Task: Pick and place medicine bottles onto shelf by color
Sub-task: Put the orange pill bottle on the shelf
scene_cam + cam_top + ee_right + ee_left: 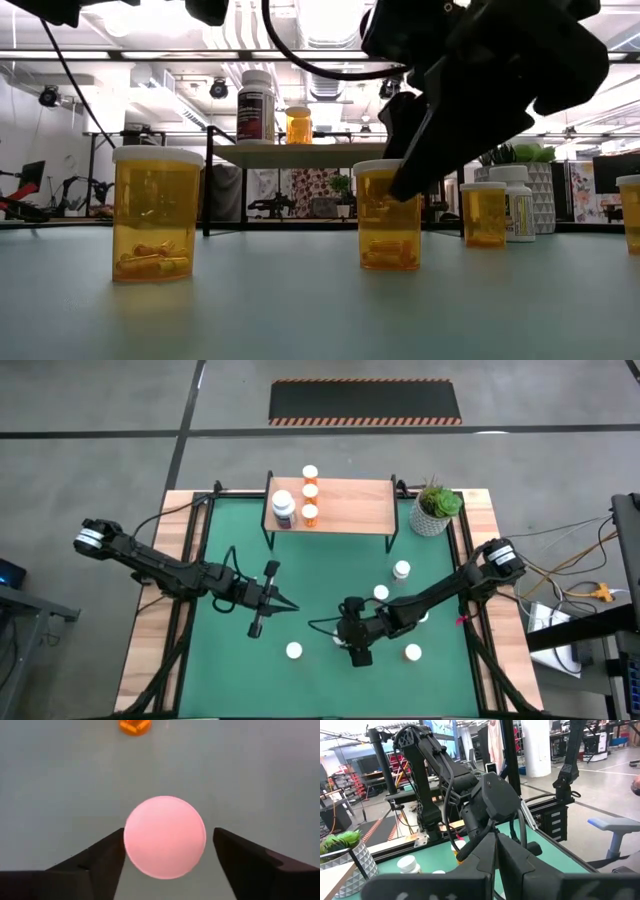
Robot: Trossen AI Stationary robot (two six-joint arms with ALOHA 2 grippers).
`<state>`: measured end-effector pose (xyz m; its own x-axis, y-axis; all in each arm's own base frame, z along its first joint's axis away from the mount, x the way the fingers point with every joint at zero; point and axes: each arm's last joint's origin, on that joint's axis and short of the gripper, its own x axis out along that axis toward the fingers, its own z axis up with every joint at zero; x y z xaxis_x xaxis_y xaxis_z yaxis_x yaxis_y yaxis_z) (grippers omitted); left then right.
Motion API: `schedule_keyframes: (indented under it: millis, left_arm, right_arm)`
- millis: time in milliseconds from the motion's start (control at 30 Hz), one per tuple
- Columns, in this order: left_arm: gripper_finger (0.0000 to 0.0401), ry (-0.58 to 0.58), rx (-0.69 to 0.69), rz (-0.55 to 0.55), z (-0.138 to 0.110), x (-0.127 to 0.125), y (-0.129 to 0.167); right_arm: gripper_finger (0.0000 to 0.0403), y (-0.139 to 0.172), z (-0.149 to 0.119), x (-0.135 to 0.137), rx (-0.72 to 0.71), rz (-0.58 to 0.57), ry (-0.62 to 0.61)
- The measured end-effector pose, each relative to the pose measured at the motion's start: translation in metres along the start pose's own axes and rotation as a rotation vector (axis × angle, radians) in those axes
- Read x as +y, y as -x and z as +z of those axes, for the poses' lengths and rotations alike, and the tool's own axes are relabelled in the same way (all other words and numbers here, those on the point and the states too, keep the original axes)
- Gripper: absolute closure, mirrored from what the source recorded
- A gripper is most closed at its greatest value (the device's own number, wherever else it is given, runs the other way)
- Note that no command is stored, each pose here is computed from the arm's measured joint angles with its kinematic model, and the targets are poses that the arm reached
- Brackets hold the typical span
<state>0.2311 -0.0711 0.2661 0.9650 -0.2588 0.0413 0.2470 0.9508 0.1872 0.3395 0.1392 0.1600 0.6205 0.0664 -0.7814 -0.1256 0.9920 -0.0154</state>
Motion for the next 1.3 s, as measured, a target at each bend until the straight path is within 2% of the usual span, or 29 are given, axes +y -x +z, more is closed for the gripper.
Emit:
schedule_keyframes:
  millis: [167,300,400,567,700,867,967,1133,1300]
  left_arm:
    - [0.0401,-0.018,0.0,0.0,0.0,0.0,0.0]
    - [0.0401,-0.069,-0.008,0.002,0.002,0.0,0.001]
    - [0.0401,-0.113,-0.016,0.02,0.005,0.001,0.003]
    - [0.0401,-0.182,-0.022,0.079,0.011,0.005,0.012]
    - [0.0401,-0.213,-0.015,0.087,0.015,0.006,0.018]
    - [0.0401,-0.22,0.062,0.065,0.008,0.005,0.025]
    - [0.0401,-0.221,0.063,0.065,0.006,0.005,0.028]
    - [0.0401,-0.27,0.029,0.125,0.016,0.009,0.037]
    - [0.0401,-0.328,0.01,0.22,0.023,0.013,0.052]
  right_arm:
    - [0.0176,0.0,0.001,0.0,-0.003,0.001,-0.001]
    - [0.0206,0.002,0.004,0.0,-0.01,0.009,-0.013]
    - [0.0211,0.009,0.013,0.0,-0.02,0.011,-0.018]
    - [0.0192,0.032,0.037,-0.008,-0.023,-0.003,-0.031]
    - [0.0187,0.053,0.055,-0.021,-0.017,-0.027,0.016]
    - [0.0192,0.093,0.078,-0.05,-0.05,-0.071,0.065]
    - [0.02,0.12,0.09,-0.077,-0.094,-0.123,0.042]
    - [0.0203,0.161,0.101,-0.124,-0.155,-0.214,-0.078]
    - [0.0199,0.178,0.096,-0.168,-0.179,-0.307,-0.227]
